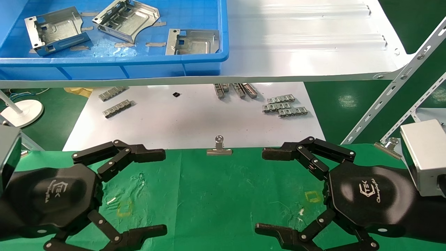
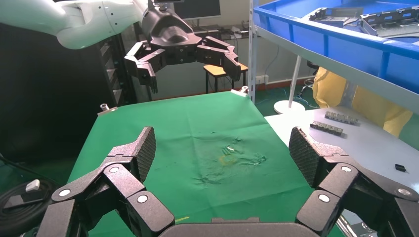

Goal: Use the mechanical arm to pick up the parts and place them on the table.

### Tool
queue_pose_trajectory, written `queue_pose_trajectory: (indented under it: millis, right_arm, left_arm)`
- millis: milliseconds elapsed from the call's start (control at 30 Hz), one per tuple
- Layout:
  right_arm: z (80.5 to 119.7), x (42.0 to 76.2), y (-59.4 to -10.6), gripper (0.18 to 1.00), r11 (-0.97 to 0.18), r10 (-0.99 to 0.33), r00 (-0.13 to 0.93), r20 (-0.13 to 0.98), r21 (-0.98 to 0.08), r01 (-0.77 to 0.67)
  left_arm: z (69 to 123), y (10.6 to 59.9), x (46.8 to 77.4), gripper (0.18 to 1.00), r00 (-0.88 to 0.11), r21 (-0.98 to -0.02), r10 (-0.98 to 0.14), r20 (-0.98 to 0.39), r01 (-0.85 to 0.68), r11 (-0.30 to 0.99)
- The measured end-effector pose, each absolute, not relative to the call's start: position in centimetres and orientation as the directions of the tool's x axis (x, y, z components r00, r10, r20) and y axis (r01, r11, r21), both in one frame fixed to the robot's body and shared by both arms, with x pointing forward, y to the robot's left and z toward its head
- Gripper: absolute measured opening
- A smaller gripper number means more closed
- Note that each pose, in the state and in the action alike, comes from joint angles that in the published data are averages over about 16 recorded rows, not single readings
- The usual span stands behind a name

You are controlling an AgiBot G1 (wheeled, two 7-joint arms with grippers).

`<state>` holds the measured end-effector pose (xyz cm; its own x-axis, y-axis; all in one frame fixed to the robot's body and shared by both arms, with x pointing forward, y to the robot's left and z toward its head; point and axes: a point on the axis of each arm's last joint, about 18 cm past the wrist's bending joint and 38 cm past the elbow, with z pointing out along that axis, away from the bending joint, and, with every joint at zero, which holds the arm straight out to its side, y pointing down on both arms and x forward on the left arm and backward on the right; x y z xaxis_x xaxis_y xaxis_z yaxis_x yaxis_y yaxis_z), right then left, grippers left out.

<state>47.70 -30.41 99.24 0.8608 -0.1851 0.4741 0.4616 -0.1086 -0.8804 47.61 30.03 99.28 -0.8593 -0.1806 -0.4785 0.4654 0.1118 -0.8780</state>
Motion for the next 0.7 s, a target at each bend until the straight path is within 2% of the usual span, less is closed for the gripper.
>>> queue_pose_trajectory:
  millis: [700]
  right_arm:
    - [99.24, 47.7, -30.41, 1.0, -0.109, -0.185, 0.861, 0.474, -0.88, 0.462]
  left_arm:
    - [99.28, 30.03, 47.61, 1.001, -0.859, -0.878, -0.181, -0.478, 0.465, 0.112]
